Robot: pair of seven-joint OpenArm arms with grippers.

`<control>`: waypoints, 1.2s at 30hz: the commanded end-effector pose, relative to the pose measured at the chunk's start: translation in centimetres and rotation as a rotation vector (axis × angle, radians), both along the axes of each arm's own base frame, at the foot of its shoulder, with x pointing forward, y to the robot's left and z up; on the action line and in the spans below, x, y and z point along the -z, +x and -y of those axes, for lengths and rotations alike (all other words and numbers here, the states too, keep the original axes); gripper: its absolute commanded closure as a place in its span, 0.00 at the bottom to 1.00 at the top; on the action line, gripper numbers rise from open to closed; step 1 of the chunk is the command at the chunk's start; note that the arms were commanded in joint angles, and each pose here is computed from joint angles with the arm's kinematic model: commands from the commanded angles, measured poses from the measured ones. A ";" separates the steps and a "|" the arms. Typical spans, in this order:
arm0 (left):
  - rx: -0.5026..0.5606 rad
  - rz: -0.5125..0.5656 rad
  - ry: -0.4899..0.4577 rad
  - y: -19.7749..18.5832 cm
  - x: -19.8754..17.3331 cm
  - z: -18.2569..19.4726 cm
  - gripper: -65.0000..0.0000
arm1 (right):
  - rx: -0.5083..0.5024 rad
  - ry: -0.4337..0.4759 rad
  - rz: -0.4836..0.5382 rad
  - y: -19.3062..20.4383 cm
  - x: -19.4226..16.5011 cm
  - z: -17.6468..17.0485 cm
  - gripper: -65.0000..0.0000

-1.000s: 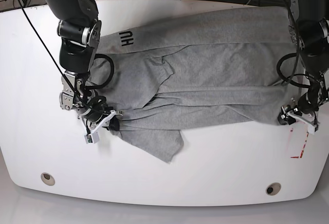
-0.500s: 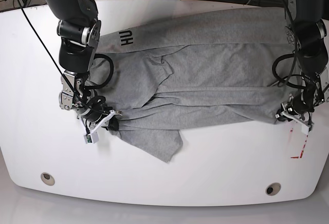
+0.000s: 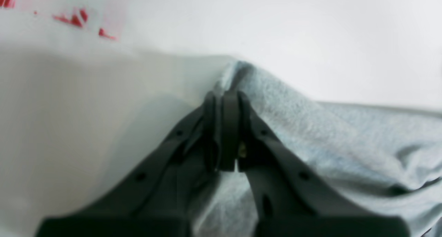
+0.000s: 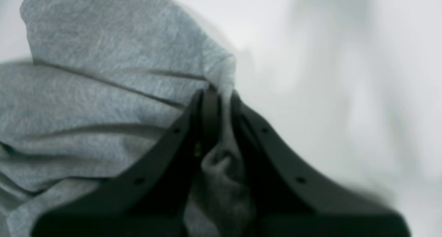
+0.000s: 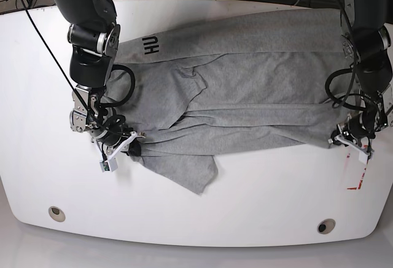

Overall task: Fold the T-shirt properly
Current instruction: 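Lift the hem with both grippers and fold it toward the collar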

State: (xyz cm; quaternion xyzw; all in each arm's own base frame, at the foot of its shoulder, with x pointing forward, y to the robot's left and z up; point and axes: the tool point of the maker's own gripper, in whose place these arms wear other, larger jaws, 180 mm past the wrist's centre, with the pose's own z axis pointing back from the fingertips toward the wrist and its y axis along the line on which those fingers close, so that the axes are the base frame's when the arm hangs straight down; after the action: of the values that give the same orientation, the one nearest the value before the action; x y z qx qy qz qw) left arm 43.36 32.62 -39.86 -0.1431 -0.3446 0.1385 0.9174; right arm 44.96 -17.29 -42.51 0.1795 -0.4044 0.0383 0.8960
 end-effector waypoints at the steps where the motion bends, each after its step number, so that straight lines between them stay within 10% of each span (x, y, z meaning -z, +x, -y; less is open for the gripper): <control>1: -0.012 0.102 0.006 2.9 -3.9 -0.8 1.00 | 0.018 -0.052 0.076 1.9 -3.0 2.3 1.00; 36: 0.092 0.153 -0.051 2.9 -11.1 -0.2 1.00 | -0.076 -0.480 0.162 -2.4 -12.4 6.1 1.00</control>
State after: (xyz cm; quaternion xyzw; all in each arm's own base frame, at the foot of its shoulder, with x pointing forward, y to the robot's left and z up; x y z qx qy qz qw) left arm 45.17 31.90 -32.06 -0.1976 -0.3639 0.1050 0.9042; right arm 41.93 -22.09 -32.86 0.0042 -0.4232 0.1745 0.8890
